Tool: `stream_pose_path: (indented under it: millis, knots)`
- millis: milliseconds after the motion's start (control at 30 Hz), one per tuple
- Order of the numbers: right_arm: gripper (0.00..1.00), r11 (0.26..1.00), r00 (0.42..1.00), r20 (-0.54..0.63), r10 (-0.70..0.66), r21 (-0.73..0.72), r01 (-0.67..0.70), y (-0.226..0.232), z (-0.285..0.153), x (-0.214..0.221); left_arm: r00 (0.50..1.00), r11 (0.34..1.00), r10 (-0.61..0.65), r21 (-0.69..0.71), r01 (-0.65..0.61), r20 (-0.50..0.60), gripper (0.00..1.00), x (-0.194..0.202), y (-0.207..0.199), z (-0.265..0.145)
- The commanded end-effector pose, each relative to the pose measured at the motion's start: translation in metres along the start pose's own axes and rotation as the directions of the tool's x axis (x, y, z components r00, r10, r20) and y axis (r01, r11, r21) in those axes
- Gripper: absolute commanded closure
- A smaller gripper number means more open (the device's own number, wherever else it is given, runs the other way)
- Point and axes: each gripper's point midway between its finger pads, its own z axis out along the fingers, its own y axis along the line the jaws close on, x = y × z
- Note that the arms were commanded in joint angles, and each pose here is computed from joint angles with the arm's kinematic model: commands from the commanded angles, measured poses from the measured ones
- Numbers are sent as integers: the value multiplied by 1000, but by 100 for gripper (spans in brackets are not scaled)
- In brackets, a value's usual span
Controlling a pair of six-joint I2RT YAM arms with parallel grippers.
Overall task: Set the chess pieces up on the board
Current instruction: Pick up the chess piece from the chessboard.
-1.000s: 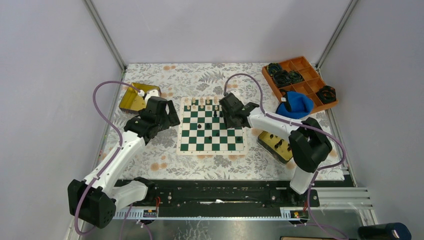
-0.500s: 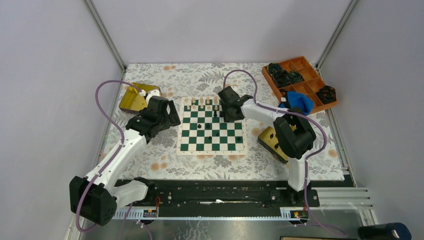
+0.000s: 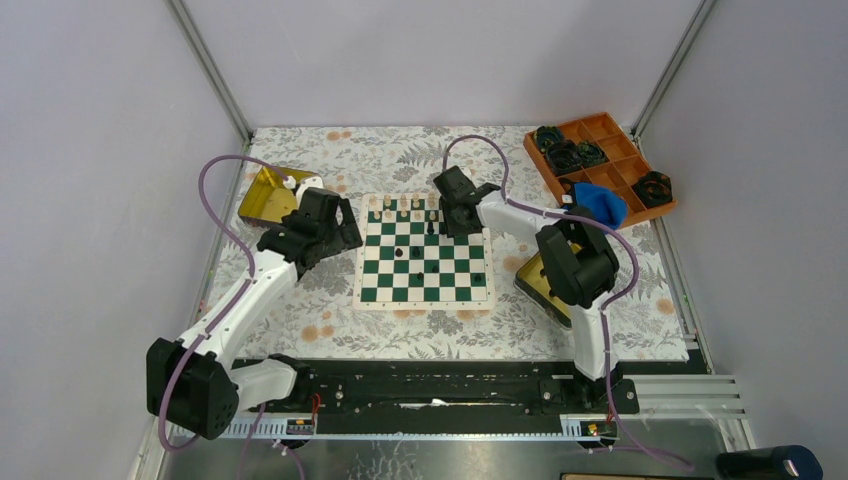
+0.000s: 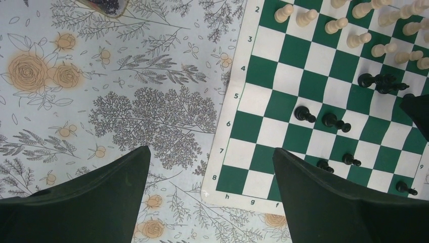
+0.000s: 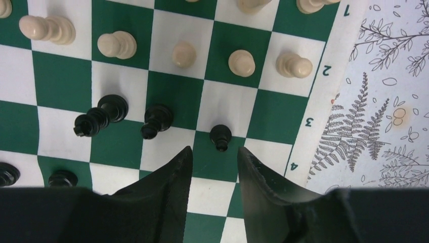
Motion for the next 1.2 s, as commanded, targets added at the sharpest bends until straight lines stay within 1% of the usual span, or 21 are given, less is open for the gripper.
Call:
stream_pose_path:
  millis: [0,167,467,667,800,900,1167]
  knots:
    - [58,1000,999,37,4,-17,-3,2,-1,-21,998,999,-1,38,-2,63,1,-24,-9,-1]
    - [66,1000,999,36,3,-11,-3,1,2,-24,998,999,-1,36,-1,61,1,-25,-7,1]
    - [78,1000,1000,20,-1,6,1,-6,8,-20,999,999,-6,37,4,53,1,-24,-5,4]
    - [91,1000,1000,22,-4,9,4,-8,5,-19,999,999,-9,38,7,52,1,-22,-3,3]
    - [98,1000,1000,30,-5,8,5,-10,-1,-20,998,999,-14,42,12,54,1,-21,-3,2]
    - [100,1000,999,36,-4,9,3,-12,-8,-20,999,999,-18,42,16,52,1,-19,-2,1]
    - [100,1000,999,40,-5,-7,5,-14,-29,-9,998,998,-36,44,34,46,1,-12,1,-1]
